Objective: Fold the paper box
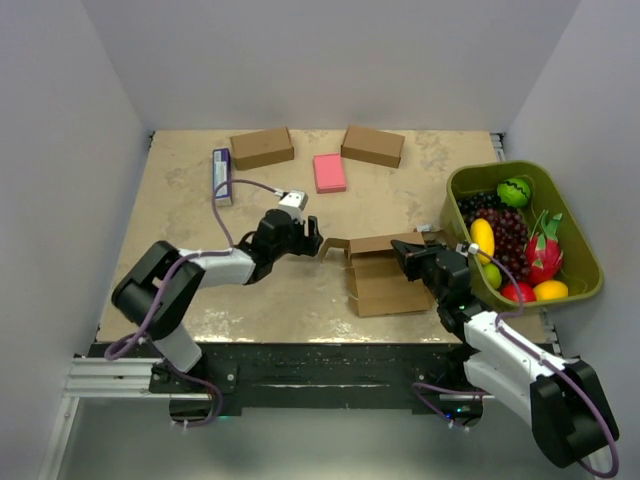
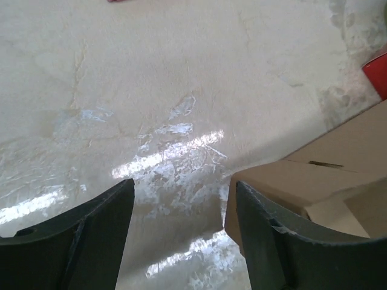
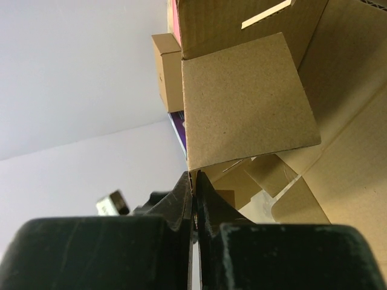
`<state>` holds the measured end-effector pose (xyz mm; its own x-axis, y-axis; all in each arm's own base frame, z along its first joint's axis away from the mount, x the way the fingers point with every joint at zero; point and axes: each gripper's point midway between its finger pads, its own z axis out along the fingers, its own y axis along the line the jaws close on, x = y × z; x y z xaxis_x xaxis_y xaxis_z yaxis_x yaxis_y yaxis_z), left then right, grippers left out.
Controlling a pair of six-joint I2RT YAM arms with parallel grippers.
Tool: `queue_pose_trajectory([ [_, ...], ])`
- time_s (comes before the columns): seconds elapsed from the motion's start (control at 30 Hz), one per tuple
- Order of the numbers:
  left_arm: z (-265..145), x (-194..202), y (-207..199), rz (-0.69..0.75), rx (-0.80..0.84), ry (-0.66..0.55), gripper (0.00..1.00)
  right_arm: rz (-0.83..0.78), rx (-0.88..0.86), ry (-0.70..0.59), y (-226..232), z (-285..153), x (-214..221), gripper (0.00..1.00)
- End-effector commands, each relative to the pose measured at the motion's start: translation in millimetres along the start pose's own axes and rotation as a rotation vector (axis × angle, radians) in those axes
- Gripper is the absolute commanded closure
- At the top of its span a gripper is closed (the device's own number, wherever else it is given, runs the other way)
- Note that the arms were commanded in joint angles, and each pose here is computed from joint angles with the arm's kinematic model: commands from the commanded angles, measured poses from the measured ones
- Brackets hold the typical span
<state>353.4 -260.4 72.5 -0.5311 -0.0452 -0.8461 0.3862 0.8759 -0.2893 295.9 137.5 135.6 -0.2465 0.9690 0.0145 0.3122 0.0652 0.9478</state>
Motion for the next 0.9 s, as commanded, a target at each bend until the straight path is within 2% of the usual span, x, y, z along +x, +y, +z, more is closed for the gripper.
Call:
queue_pose_trajectory([
  [0.0,28,-21,-19,0.054,0.096,-0.042,0.28,0.02,0.004,-0.062,0,3,-13,1.0],
  [0.13,35,1,-28,0.083,0.171,0.002,0.27,0.011,0.006,-0.074,0,4,-14,1.0],
  [0.5,21,20,-73,0.211,0.351,0.006,0.25,0.014,0.032,-0.071,-10,9,-14,1.0],
  [0.87,4,42,-101,0.268,0.484,-0.001,0.23,0.012,0.037,-0.074,-14,8,-15,1.0],
])
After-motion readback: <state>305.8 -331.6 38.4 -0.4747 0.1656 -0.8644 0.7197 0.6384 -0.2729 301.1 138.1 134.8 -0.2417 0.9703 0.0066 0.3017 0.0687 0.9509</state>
